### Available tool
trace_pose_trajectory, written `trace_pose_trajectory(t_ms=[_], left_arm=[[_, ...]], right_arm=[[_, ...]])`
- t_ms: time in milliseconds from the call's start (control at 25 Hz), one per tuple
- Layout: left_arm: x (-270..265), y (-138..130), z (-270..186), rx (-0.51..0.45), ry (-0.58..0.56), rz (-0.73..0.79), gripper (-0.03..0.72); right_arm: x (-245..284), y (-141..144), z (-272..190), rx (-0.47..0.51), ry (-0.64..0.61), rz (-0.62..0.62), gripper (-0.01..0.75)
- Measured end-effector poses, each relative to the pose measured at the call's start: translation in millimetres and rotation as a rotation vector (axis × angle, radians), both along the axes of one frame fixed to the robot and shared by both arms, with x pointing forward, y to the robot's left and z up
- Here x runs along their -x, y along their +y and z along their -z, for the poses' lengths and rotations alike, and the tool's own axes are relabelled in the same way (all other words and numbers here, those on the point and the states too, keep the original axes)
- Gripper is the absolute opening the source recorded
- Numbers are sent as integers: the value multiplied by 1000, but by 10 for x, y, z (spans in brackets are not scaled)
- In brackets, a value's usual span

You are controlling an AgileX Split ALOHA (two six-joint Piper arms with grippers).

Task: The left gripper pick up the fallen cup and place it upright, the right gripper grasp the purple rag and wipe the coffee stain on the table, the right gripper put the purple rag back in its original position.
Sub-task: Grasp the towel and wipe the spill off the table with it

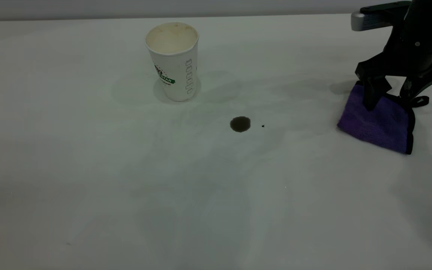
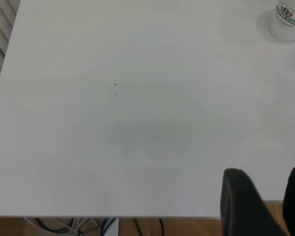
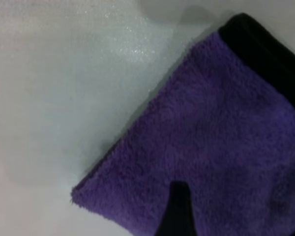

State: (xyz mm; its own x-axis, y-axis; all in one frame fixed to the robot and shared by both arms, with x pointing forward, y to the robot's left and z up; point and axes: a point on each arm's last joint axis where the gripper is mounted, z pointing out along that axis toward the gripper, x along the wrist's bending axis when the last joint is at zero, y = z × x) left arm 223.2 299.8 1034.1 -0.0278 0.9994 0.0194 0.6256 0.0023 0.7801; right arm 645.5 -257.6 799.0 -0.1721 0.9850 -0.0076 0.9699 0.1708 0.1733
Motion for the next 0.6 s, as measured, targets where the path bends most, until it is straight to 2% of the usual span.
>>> trace_pose_trajectory(t_ms=[200, 320, 400, 520, 600], left_arm=[[0, 0, 0, 0, 0, 0, 275], [0, 0, 0, 0, 0, 0, 275], [0, 0, 0, 0, 0, 0, 275], [0, 0, 0, 0, 0, 0, 275], [0, 0, 0, 0, 0, 0, 275]], right_arm=[[17, -2, 213, 4, 27, -4, 704], [29, -3, 306, 7, 35, -18, 639], [24, -3, 317, 8, 30, -27, 527], [16, 10, 336, -9, 31, -5, 276], [16, 25, 343, -27, 32, 9, 136]])
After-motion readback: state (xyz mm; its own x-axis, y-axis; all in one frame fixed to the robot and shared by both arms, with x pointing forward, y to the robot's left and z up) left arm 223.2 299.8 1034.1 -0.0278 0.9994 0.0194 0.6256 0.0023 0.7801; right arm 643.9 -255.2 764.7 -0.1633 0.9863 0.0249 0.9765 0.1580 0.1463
